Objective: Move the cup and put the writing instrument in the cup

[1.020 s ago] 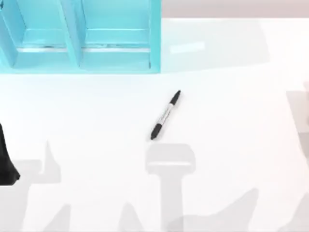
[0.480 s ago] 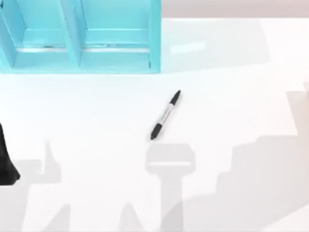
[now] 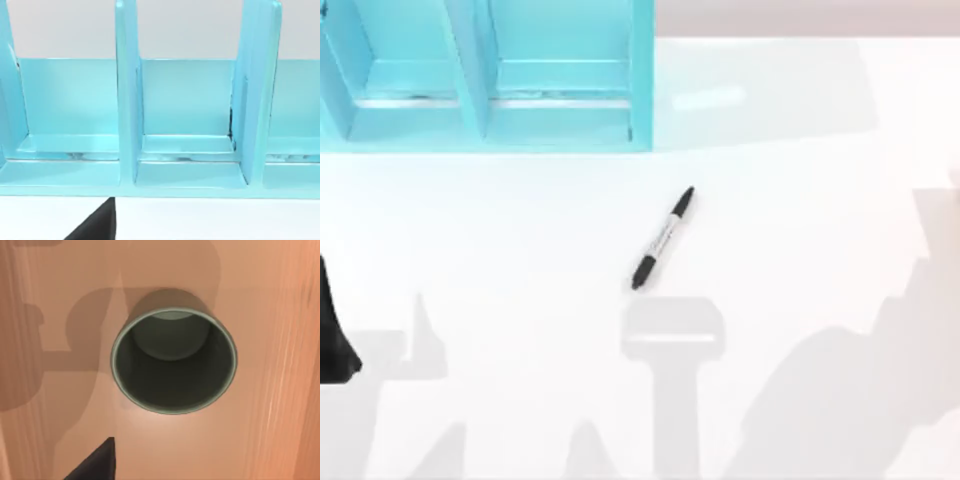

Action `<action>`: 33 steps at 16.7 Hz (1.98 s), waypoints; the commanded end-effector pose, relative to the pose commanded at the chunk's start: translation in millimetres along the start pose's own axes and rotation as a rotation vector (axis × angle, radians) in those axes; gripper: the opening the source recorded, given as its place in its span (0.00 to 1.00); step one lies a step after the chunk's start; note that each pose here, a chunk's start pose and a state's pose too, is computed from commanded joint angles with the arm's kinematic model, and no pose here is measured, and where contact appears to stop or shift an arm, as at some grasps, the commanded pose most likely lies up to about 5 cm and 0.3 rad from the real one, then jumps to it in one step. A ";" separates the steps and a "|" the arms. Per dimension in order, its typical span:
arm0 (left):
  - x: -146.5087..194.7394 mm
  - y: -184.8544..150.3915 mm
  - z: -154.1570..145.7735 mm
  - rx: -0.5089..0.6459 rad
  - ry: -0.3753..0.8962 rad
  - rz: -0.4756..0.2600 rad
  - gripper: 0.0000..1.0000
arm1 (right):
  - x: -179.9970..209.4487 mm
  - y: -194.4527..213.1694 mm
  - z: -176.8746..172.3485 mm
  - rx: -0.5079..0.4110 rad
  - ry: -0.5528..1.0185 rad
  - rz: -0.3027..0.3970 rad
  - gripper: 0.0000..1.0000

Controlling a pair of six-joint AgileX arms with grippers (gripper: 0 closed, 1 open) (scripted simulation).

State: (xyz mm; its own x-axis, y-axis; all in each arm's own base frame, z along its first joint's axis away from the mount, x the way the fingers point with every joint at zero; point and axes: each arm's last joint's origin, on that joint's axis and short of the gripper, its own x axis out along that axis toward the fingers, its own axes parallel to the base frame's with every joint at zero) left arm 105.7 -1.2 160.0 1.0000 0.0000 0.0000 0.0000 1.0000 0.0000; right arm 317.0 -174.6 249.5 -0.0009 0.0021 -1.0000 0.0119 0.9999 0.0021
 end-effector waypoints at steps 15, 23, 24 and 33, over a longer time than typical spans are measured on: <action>0.0 0.0 0.0 0.000 0.000 0.000 1.00 | 99.4 0.0 0.1 0.000 0.000 0.000 1.00; 0.0 0.0 0.0 0.000 0.000 0.000 1.00 | 100.0 0.0 0.0 0.000 0.000 0.000 0.70; 0.0 0.0 0.0 0.000 0.000 0.000 1.00 | 100.0 0.0 0.0 0.000 0.000 0.000 0.62; 0.0 0.0 0.0 0.000 0.000 0.000 1.00 | 100.0 0.0 0.0 0.000 0.000 0.000 0.00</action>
State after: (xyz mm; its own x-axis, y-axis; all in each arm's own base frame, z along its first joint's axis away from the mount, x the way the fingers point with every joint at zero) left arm 105.7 -1.2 160.0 1.0000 0.0000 0.0000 0.0000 1.0000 0.0000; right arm 316.9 -174.4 149.5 -0.0009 0.0021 -1.0000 0.0119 0.9999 0.0021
